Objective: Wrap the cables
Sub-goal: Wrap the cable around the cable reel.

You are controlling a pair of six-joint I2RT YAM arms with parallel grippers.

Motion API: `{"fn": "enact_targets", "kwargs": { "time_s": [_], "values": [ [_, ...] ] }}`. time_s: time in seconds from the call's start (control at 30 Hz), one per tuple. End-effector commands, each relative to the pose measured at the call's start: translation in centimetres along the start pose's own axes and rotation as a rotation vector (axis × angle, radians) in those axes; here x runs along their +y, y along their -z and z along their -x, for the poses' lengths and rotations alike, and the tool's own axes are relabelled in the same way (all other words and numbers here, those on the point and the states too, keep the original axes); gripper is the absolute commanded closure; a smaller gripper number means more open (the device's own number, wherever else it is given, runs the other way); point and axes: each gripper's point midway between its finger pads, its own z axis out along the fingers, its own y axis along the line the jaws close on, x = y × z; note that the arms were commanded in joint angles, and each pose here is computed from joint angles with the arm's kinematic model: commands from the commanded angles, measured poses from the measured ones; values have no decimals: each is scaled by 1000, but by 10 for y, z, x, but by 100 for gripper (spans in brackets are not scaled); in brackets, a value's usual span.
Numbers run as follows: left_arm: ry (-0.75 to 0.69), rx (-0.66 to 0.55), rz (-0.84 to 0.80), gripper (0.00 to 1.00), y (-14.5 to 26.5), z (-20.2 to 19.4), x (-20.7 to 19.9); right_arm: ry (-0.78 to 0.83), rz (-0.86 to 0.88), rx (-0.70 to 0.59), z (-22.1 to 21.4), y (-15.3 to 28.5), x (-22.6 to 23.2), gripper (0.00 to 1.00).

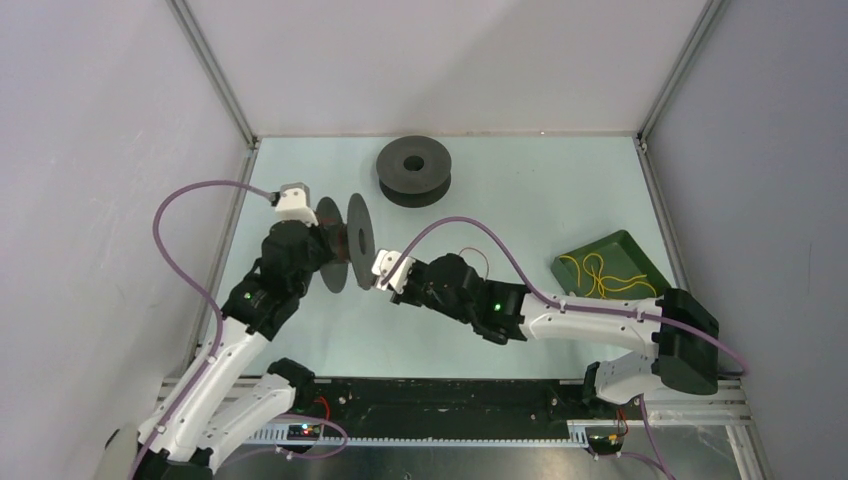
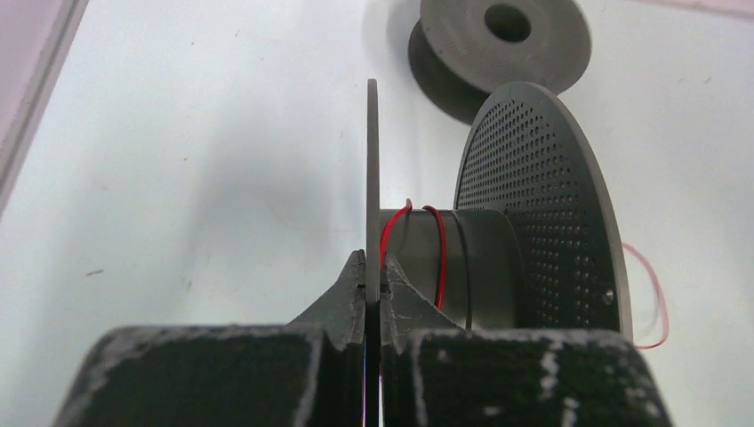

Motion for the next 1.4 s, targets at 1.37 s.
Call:
{"fn": "enact_targets", "kwargs": {
  "time_s": [1.37],
  "values": [
    [-566, 139, -632, 100, 82, -5, -77, -252, 149, -32, -18, 9, -127, 94]
  ]
}}
